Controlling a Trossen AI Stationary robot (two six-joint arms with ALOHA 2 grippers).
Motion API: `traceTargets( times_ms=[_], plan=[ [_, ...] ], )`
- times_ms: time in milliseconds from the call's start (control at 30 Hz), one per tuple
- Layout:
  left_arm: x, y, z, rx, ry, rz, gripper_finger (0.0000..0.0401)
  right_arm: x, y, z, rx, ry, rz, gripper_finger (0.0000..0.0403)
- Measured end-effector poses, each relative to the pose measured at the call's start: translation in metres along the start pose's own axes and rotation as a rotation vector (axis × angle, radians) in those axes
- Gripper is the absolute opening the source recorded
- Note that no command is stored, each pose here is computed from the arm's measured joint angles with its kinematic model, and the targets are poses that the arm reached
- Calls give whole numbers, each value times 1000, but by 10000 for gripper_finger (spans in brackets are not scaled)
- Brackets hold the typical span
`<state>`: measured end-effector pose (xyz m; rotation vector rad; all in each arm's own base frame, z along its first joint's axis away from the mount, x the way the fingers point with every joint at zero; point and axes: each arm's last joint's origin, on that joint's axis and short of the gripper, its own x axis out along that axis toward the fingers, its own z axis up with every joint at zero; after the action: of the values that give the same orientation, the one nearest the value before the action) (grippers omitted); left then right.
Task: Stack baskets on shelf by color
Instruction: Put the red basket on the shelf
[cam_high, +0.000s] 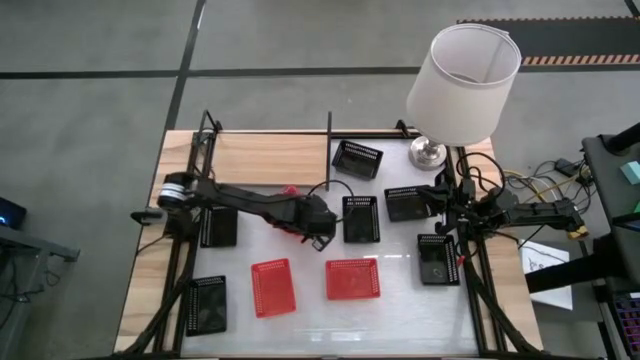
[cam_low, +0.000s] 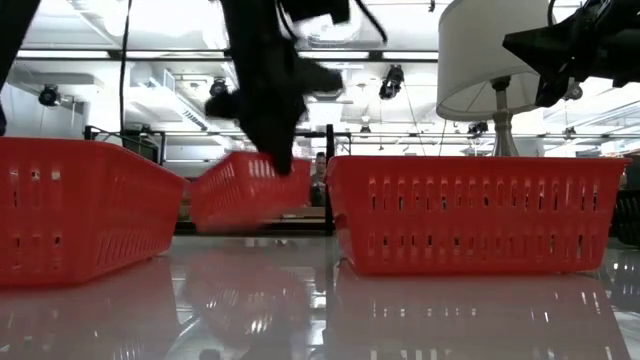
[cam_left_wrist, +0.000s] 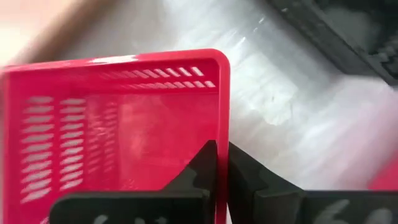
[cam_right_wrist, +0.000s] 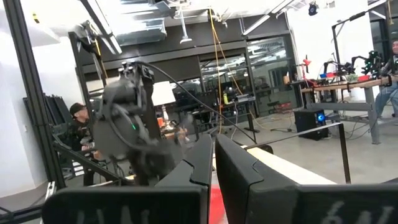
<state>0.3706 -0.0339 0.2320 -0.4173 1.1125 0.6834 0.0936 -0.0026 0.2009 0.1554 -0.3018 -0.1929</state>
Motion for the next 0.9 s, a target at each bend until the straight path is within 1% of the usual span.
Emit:
traceTargets(
  times_ms=[67,133,167,267,333,400,433,500,633,700,833,900],
  plan=[
    [-16,3,-1,169,-36,-9,0,0,0,0,-5,0,0,13],
    [-31,7,-5,401,-65,-1,0,0,0,0,-6,0,0,13],
    [-38,10,-7,517,-77,21,0,0,0,0,-7,0,0,13],
    [-52,23,-12,783,-107,129,0,0,0,0,-7,-1,-1,13],
    [-57,36,-13,916,-116,200,0,0,0,0,-7,-1,0,13],
    [-57,53,-12,990,-105,252,0,0,0,0,-7,-1,-1,13],
    [-57,64,-10,991,-99,261,0,0,0,0,-7,1,0,13],
    [-53,87,-10,953,-66,277,0,0,0,0,-8,2,-1,13],
    [-42,135,-15,860,-22,271,0,0,0,-1,-12,7,-2,13],
    [-35,155,-20,845,-13,251,0,0,0,-1,-19,7,-2,13],
    [-21,187,-30,797,-10,206,0,0,0,-1,-21,8,-1,13],
    [-16,197,-34,778,-9,213,0,0,0,-1,-21,8,-1,13]
  ],
)
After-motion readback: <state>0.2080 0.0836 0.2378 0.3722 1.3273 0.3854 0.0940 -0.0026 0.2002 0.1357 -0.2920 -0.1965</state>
